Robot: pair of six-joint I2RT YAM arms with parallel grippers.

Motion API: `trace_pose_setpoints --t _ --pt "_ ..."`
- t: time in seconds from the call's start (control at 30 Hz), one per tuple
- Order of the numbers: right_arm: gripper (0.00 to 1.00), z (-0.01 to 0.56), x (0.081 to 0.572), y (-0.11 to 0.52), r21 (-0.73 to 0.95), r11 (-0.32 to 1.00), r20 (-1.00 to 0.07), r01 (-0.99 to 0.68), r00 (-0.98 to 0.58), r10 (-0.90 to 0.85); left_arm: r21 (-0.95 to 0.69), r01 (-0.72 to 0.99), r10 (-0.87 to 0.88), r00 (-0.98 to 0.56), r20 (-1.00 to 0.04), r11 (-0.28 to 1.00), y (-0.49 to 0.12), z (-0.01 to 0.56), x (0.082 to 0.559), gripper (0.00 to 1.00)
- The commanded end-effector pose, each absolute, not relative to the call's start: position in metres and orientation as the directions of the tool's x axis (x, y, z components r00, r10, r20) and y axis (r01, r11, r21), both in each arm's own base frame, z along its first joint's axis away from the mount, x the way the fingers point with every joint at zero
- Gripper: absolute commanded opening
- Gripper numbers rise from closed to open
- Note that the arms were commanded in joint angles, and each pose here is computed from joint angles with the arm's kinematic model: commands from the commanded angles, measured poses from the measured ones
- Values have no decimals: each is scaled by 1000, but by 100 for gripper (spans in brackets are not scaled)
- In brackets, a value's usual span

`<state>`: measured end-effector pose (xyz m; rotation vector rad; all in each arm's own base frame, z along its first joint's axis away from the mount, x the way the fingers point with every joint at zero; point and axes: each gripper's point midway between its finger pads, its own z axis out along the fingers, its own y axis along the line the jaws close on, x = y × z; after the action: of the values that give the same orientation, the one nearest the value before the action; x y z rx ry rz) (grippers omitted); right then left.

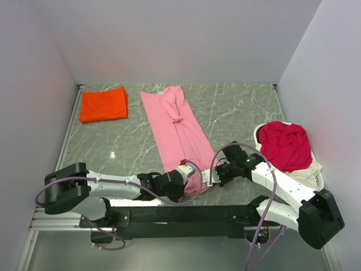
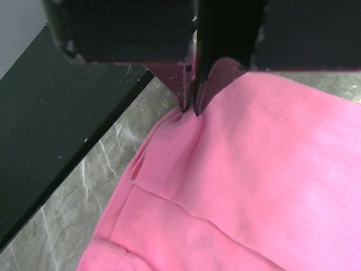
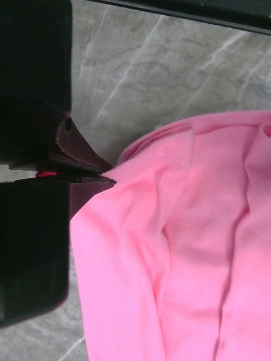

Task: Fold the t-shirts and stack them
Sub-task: Fold the tshirt

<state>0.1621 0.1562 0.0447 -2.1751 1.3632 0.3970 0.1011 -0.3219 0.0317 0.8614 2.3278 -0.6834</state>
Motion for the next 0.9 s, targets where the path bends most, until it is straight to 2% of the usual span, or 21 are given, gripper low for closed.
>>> trace_pose_setpoints --t 0.0,0.57,0.87 --pt "0 69 172 170 -306 -300 -556 -903 426 -714 -283 712 388 -621 -681 643 -326 45 106 0" --pt "0 91 201 177 -294 -222 -583 -930 359 -729 -340 690 255 -607 -752 639 -318 85 150 0" --pt "0 105 247 181 -309 -174 -579 -935 330 -746 -327 661 202 -592 -780 675 -303 102 210 0"
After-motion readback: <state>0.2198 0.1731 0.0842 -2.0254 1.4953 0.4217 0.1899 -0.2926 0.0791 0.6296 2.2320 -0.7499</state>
